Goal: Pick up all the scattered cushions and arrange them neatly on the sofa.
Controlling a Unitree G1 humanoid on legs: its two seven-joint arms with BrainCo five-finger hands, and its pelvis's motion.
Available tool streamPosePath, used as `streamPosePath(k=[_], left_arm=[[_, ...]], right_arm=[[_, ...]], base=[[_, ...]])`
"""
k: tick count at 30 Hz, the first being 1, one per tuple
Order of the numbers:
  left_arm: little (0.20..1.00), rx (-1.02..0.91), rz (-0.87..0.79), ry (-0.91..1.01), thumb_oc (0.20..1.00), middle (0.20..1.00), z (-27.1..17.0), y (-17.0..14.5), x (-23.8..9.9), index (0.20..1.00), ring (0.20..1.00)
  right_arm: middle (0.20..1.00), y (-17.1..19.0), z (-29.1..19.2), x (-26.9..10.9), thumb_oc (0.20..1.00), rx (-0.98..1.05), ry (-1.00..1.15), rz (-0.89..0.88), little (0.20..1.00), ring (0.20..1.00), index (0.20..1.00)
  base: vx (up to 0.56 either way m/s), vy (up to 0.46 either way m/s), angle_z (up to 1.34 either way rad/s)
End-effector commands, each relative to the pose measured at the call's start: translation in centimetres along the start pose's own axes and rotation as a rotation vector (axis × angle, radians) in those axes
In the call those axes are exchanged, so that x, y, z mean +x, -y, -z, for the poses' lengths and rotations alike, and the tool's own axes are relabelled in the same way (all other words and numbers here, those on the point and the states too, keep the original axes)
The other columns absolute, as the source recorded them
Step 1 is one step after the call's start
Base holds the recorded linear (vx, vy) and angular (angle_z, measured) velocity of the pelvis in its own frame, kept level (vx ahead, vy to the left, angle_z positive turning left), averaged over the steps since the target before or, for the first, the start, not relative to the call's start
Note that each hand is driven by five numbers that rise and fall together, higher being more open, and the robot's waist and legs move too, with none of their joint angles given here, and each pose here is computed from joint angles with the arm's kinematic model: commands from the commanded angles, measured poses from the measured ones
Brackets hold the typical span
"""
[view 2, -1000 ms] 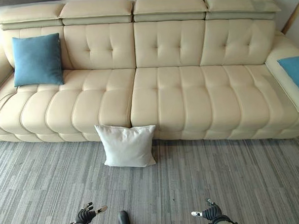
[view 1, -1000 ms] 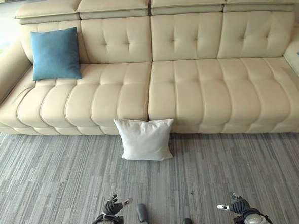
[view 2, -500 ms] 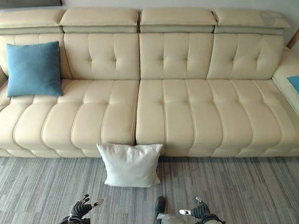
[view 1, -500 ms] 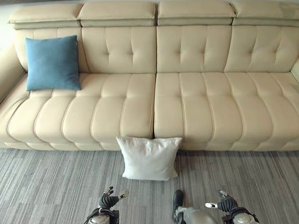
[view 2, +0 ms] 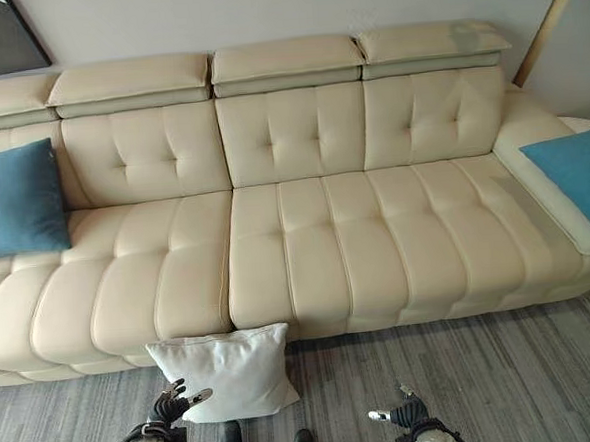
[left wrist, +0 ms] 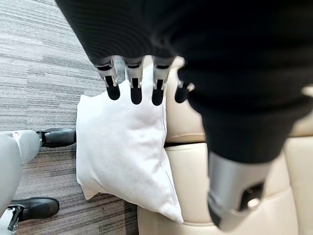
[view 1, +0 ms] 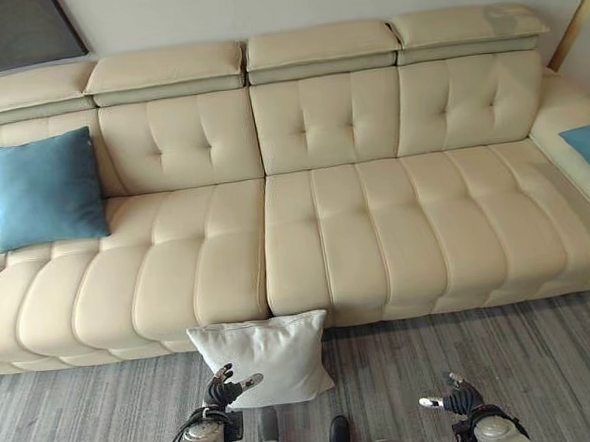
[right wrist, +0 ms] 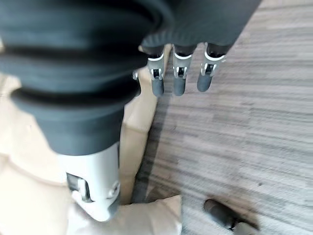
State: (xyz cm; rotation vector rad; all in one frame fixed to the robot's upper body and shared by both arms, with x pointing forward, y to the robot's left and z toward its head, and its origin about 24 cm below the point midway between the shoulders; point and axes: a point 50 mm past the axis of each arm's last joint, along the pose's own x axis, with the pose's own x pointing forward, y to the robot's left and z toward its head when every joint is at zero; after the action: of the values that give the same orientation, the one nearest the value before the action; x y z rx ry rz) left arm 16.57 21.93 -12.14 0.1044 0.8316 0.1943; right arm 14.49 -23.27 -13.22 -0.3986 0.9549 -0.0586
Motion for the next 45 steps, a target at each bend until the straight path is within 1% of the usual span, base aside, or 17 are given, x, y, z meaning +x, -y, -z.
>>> streamPosePath(k=[1, 11, 14, 15, 16, 17, 20, 23, 28, 29, 31, 33, 34, 36, 37, 38, 45], left_arm=[[1.0, -0.024, -0.01, 0.061, 1.0, 1.0, -1.4, -0.2, 0.2, 1.0, 1.0], [1.0, 0.028, -0.023, 0.03, 1.0, 1.0, -1.0, -0.7, 0.5, 1.0, 1.0], [1.0, 0.037, -0.094, -0.018, 1.0, 1.0, -0.3, -2.3, 0.7, 1.0, 1.0], [1.0, 0.022, -0.142, -0.016, 1.0, 1.0, -0.6, -3.2, 0.9, 1.0, 1.0], [1.0, 0.022, -0.142, -0.015, 1.0, 1.0, -0.7, -3.3, 0.9, 1.0, 1.0], [1.0, 0.003, -0.178, 0.008, 1.0, 1.0, -1.6, -3.8, 1.2, 1.0, 1.0], [1.0, 0.026, -0.214, 0.045, 1.0, 1.0, -3.0, -4.5, 1.6, 1.0, 1.0], [1.0, 0.084, -0.258, 0.123, 1.0, 1.0, -6.3, -5.1, 2.2, 1.0, 1.0], [1.0, 0.16, -0.404, 0.241, 1.0, 1.0, -13.3, -8.7, 2.5, 1.0, 1.0], [1.0, 0.175, -0.438, 0.295, 1.0, 1.0, -15.6, -9.5, 2.3, 1.0, 1.0], [1.0, 0.148, -0.472, 0.401, 1.0, 1.0, -19.8, -9.8, 1.6, 1.0, 1.0], [1.0, 0.125, -0.474, 0.424, 1.0, 1.0, -20.6, -9.8, 1.5, 1.0, 1.0], [1.0, 0.109, -0.473, 0.467, 1.0, 1.0, -22.0, -9.7, 1.2, 1.0, 1.0], [1.0, 0.098, -0.471, 0.64, 1.0, 1.0, -26.9, -9.0, -0.5, 1.0, 1.0], [1.0, 0.101, -0.475, 0.701, 1.0, 1.0, -28.7, -8.9, -1.3, 1.0, 1.0], [1.0, 0.101, -0.475, 0.702, 1.0, 1.0, -28.7, -8.9, -1.3, 1.0, 1.0], [1.0, 0.217, -0.541, 1.04, 1.0, 1.0, -36.7, -8.4, -6.9, 1.0, 1.0]], right_arm=[[1.0, 1.5, -1.3, 0.3, 1.0, 0.002, 0.051, 0.054, 1.0, 1.0, 1.0], [1.0, 0.1, -1.5, 0.5, 1.0, -0.047, 0.039, 0.008, 1.0, 1.0, 1.0], [1.0, -0.9, -3.0, 0.7, 1.0, -0.067, 0.083, -0.013, 1.0, 1.0, 1.0], [1.0, -1.2, -4.6, 0.8, 1.0, -0.094, 0.132, -0.018, 1.0, 1.0, 1.0], [1.0, -1.2, -4.6, 0.9, 1.0, -0.094, 0.132, -0.018, 1.0, 1.0, 1.0], [1.0, -1.3, -6.4, 0.9, 1.0, -0.11, 0.189, -0.014, 1.0, 1.0, 1.0], [1.0, -0.7, -8.1, 1.0, 1.0, -0.116, 0.246, 0.014, 1.0, 1.0, 1.0], [1.0, 0.8, -12.1, 1.1, 1.0, -0.097, 0.356, 0.084, 1.0, 1.0, 1.0], [1.0, 4.9, -20.8, 0.0, 1.0, 0.045, 0.561, 0.237, 1.0, 1.0, 1.0], [1.0, 5.7, -23.1, -0.6, 1.0, 0.091, 0.619, 0.269, 1.0, 1.0, 1.0], [1.0, 6.9, -27.8, -2.5, 1.0, 0.154, 0.752, 0.314, 1.0, 1.0, 1.0], [1.0, 7.1, -28.9, -3.2, 1.0, 0.176, 0.789, 0.319, 1.0, 1.0, 1.0], [1.0, 7.3, -30.4, -4.1, 1.0, 0.188, 0.842, 0.328, 1.0, 1.0, 1.0], [1.0, 8.2, -34.6, -7.3, 1.0, 0.185, 1.007, 0.372, 1.0, 1.0, 1.0], [1.0, 8.2, -35.5, -8.1, 1.0, 0.184, 1.046, 0.377, 1.0, 1.0, 1.0], [1.0, 8.3, -35.6, -8.2, 1.0, 0.185, 1.047, 0.378, 1.0, 1.0, 1.0], [1.0, 8.5, -40.1, -13.4, 1.0, 0.198, 1.287, 0.375, 1.0, 1.0, 1.0]], base=[[0.17, 0.235, -0.22], [0.09, 0.214, -0.03], [-0.07, 0.145, -0.02], [-0.12, 0.086, 0.0], [-0.18, 0.078, -0.08], [-0.12, 0.024, -0.11], [-0.07, 0.013, -0.08], [-0.12, -0.017, 0.18], [-0.09, -0.06, 0.02], [-0.04, -0.094, 0.11], [-0.06, -0.074, 0.27], [-0.03, -0.03, 0.29], [-0.01, -0.029, 0.3], [0.02, -0.036, 0.25], [0.02, -0.017, 0.21], [0.02, -0.023, 0.28], [0.02, -0.005, 0.28]])
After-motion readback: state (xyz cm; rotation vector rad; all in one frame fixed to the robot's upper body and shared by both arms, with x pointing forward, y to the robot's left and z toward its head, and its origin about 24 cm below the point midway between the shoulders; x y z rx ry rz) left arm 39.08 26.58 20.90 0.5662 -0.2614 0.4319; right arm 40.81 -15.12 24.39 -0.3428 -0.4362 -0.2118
